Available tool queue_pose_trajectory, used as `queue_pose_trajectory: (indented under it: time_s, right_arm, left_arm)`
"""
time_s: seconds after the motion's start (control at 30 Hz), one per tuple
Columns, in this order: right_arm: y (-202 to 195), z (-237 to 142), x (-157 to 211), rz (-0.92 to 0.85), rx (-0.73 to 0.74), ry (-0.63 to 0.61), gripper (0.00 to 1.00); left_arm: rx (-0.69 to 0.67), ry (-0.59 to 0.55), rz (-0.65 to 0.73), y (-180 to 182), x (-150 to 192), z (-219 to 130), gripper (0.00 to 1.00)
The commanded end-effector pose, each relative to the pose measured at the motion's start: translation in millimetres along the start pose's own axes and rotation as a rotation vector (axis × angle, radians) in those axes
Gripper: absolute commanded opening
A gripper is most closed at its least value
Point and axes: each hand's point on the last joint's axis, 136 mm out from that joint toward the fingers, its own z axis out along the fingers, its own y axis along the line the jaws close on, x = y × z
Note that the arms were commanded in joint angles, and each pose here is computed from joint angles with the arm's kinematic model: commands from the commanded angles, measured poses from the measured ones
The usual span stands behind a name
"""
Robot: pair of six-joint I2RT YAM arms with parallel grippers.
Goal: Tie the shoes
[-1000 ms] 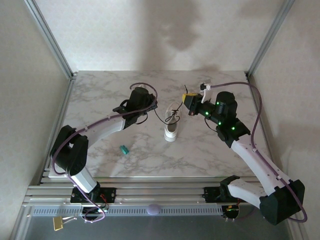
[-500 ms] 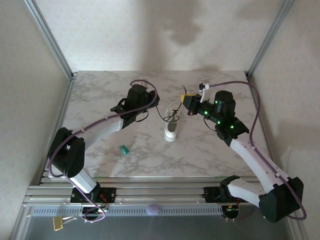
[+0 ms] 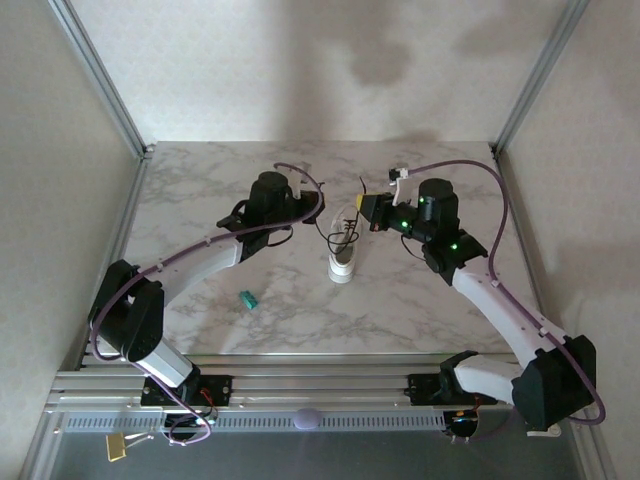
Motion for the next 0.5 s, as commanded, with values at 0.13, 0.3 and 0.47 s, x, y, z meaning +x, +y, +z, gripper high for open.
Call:
queue_pose_trajectory:
  time_s: [0.13, 0.3, 0.47]
  right_arm:
    - [22.6, -14.0, -33.6, -0.067, -0.034, -0.089, 0.00]
    - [22.4, -12.0, -32.8, -0.058, -0.039, -0.085, 0.00]
    - [22.4, -12.4, -31.9, -0.061, -0.039, -0.082, 0.00]
  left_arm:
    - [0.133, 0.072, 0.199, -22.2, 10.9, -10.4, 0.00]
    - [0.167, 0.176, 0.270, -20.4, 33.7, -4.7, 0.00]
    - [0.183, 0.248, 0.304, -22.8, 41.4, -6.9, 0.00]
